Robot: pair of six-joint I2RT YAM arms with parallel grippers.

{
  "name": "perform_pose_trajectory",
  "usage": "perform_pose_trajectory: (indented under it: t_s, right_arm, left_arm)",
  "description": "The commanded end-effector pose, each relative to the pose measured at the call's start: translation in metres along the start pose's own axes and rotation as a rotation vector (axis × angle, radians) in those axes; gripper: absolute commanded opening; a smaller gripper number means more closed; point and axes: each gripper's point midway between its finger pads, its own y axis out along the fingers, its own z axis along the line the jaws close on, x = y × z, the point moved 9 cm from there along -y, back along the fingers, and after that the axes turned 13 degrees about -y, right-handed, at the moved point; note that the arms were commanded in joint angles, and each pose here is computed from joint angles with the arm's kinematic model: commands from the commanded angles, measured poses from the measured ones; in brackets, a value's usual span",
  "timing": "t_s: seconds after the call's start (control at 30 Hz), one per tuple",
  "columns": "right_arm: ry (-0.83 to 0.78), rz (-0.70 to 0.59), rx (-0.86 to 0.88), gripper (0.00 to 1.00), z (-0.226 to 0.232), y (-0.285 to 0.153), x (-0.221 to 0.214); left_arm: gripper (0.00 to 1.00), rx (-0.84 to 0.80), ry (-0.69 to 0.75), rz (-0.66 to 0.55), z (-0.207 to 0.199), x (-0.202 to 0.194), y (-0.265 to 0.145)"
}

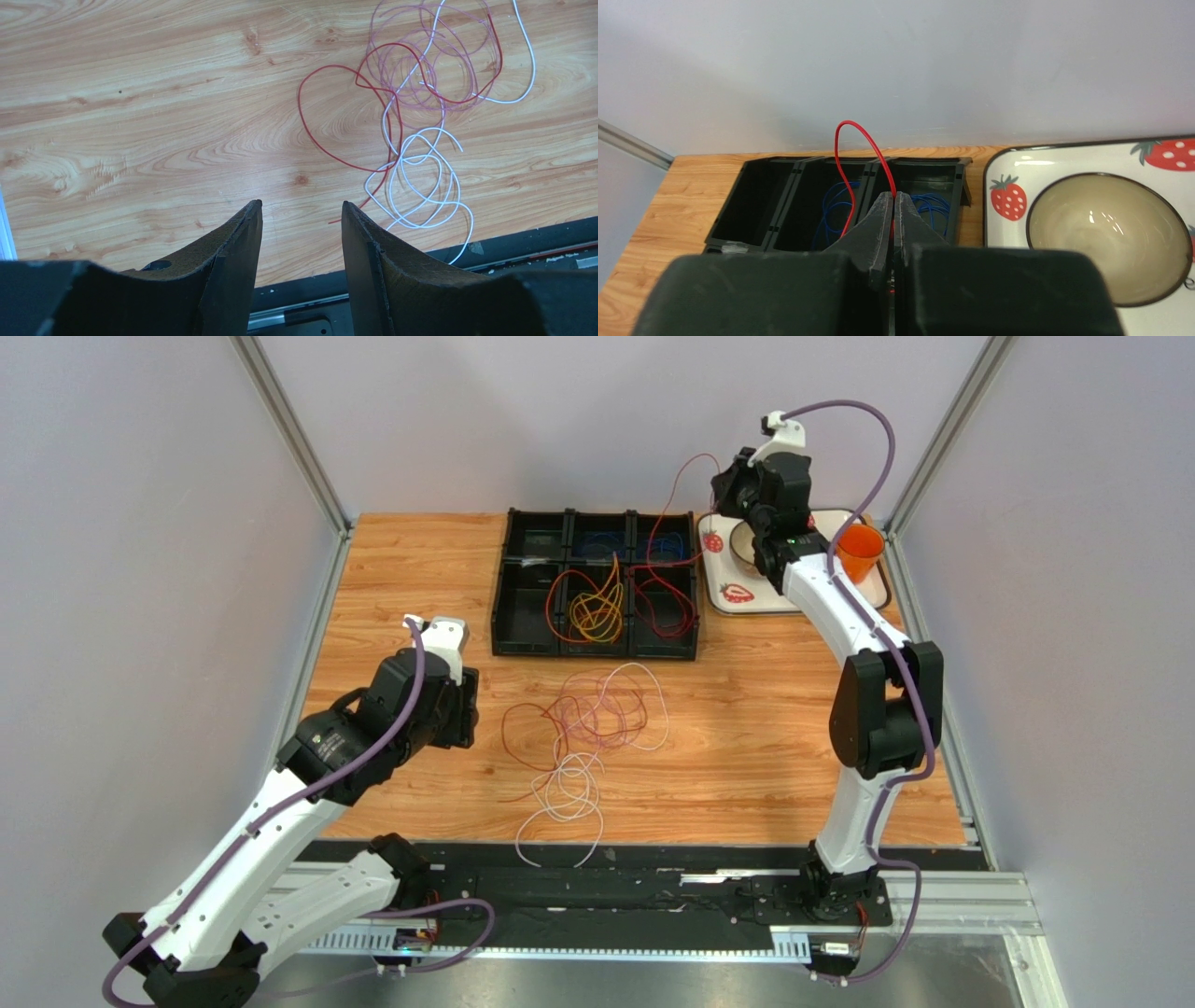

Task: Untangle the cables
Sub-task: Place the cable in the bin.

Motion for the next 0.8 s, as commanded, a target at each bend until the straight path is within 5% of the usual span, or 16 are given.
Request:
perform_pose_trajectory:
  t_s: [0.0, 0.77]
  right_arm:
    - [-0.054, 0.01, -0.08, 0.0, 0.011, -0.004, -0.008]
    - [-0.142, 0.154, -0.181, 0.0, 0.04, -0.05, -0.076]
  left_arm:
    - [0.54, 0.013, -0.01, -0.007, 0.001, 0.001, 0.0]
    - [0.54, 0.006, -0.016, -0.018, 0.002, 0.001, -0.003]
